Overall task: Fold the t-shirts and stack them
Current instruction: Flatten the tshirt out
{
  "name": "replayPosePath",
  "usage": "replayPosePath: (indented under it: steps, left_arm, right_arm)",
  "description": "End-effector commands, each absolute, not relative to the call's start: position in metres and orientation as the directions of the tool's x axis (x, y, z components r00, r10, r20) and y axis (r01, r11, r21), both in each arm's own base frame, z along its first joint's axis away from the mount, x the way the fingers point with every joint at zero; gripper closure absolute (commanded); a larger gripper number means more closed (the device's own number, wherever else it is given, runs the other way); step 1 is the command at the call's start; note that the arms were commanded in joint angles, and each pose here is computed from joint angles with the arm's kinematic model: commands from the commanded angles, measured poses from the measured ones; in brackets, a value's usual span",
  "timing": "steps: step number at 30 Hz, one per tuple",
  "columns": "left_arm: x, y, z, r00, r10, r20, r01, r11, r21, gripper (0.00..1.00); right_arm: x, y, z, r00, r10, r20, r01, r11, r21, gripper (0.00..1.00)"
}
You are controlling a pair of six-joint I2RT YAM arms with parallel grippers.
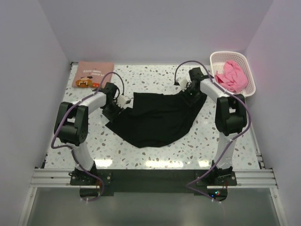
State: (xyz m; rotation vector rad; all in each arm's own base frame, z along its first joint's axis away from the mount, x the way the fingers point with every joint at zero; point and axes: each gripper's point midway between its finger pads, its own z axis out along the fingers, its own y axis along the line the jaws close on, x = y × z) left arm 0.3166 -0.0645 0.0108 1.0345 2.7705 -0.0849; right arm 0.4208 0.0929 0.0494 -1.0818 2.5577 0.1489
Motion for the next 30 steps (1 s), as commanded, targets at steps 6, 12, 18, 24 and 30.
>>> replayPosePath:
  steps: [6,12,18,24,30]
  left_arm:
    - [0.356,-0.048,-0.019,-0.738,0.668,-0.091,0.662,0.744,0.091,1.0]
    - [0.572,-0.105,0.074,-0.661,0.56,-0.5,0.557,0.812,0.173,1.0]
    - [0.571,-0.15,0.123,-0.509,0.443,-0.739,0.573,0.814,0.093,0.58]
    - [0.512,-0.133,0.18,-0.509,0.355,-0.784,0.539,0.841,0.031,0.23]
    - [0.45,-0.107,0.156,-0.615,0.286,-0.735,0.533,0.838,-0.12,0.21]
  right_arm:
    - [0.366,0.087,0.019,-0.542,-0.817,-0.196,-0.831,0.556,-0.022,0.64]
    - [0.197,0.163,0.05,-0.25,-0.922,-0.296,-0.916,0.126,0.38,0.68]
    - [0.178,0.274,0.15,-0.234,-0.739,-0.632,-0.91,-0.063,0.41,0.38]
    - [0.296,0.271,0.156,-0.346,-0.653,-0.674,-0.938,0.212,0.276,0.32]
    - [0.4,0.27,0.121,-0.372,-0.633,-0.679,-0.898,0.431,0.091,0.33]
